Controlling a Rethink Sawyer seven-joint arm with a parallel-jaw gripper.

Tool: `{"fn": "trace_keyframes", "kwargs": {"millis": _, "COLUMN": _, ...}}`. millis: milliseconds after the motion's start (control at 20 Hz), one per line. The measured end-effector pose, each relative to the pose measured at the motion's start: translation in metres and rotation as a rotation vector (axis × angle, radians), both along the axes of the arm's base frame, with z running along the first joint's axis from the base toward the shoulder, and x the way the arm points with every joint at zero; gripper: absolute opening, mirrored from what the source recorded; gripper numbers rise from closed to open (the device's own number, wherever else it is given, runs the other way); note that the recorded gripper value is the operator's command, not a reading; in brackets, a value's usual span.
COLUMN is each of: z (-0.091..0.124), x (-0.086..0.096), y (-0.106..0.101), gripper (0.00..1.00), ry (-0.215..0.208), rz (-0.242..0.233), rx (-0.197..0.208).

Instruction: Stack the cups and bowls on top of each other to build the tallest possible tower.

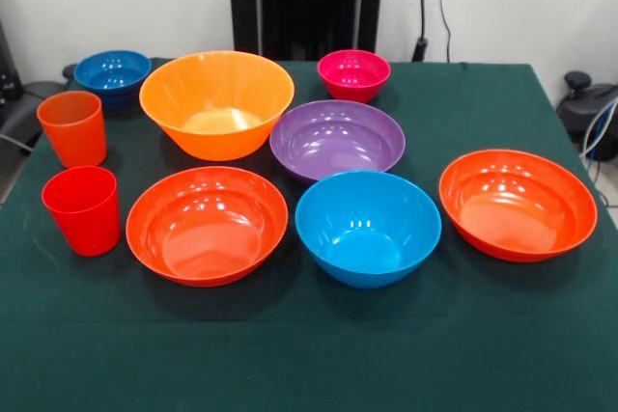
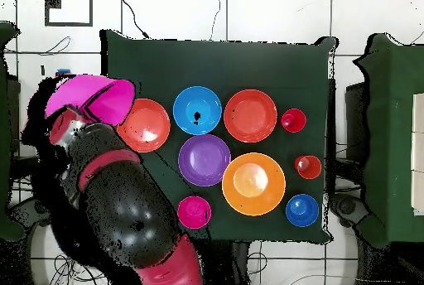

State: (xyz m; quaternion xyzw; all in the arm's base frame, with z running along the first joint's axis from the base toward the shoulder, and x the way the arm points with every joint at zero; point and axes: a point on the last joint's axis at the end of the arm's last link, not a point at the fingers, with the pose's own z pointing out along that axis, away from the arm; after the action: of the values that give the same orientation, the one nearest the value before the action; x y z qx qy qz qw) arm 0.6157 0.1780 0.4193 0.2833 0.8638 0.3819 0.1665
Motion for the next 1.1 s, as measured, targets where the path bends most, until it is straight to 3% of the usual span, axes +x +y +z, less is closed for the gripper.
{"fn": "trace_keyframes", "kwargs": {"millis": 150, "z": -0.005, "x": -0.002, "y": 0.018, "gripper": 0.0, "ry": -0.067, "rz": 0.084, "rx": 0.002}}
{"fn": "trace_keyframes", "kwargs": {"millis": 300, "z": -0.017, "x": -0.004, "y": 0.035, "gripper": 0.0, "ry": -0.191, "rz": 0.227, "rx": -0.026}}
{"fn": "trace_keyframes", "kwargs": {"millis": 500, "z": -0.029, "x": -0.002, "y": 0.039, "gripper": 0.0, "ry": -0.283, "rz": 0.319, "rx": -0.048}}
{"fn": "trace_keyframes", "kwargs": {"millis": 700, "z": -0.04, "x": 0.001, "y": 0.035, "gripper": 0.0, "ry": -0.322, "rz": 0.354, "rx": -0.048}}
{"fn": "trace_keyframes", "kwargs": {"millis": 1100, "z": -0.056, "x": 0.013, "y": 0.011, "gripper": 0.0, "ry": -0.318, "rz": 0.336, "rx": -0.014}}
